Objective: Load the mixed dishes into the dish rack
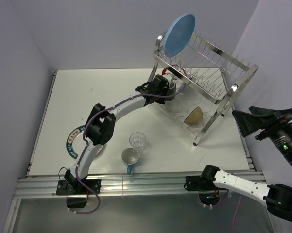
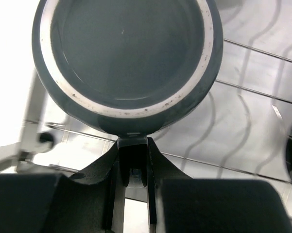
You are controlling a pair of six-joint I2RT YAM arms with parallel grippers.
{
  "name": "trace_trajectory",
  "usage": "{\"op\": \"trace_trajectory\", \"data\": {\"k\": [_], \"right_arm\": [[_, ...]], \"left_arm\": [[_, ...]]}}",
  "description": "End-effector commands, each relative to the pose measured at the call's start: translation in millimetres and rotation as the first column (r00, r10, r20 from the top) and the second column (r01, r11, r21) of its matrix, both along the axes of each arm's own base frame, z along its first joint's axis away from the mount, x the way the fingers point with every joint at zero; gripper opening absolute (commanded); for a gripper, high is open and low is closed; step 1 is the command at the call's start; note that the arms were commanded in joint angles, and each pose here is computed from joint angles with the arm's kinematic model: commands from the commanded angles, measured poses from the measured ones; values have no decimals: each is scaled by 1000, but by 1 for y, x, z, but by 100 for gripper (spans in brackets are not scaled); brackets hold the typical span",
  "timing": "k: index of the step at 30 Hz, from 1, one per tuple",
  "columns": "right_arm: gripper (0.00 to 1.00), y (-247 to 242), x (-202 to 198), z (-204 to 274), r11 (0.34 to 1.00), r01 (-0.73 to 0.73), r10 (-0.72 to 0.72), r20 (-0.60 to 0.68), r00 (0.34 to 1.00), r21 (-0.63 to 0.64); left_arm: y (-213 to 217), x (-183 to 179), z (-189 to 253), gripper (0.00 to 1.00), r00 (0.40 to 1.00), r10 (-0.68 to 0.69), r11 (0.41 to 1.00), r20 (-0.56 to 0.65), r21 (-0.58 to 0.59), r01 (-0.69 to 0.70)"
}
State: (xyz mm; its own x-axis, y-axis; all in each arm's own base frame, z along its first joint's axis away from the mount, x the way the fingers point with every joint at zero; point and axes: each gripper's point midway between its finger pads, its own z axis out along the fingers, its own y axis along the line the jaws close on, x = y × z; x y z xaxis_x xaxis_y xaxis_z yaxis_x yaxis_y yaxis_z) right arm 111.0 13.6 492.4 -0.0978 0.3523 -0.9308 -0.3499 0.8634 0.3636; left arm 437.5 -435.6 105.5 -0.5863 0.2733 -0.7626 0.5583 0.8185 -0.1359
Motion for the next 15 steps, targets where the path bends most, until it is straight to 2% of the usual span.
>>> {"op": "trace_trajectory", "data": {"k": [1, 15], "right_arm": [[93, 10, 7, -1, 1000, 2, -2, -22, 1000, -13], [93, 30, 15, -3, 997, -39, 36, -39, 999, -63]], "left_arm": [[-9, 28, 57, 0, 974, 47, 998, 222, -41, -39], [-18, 51, 39, 0, 965, 86, 996, 248, -25, -83]]}}
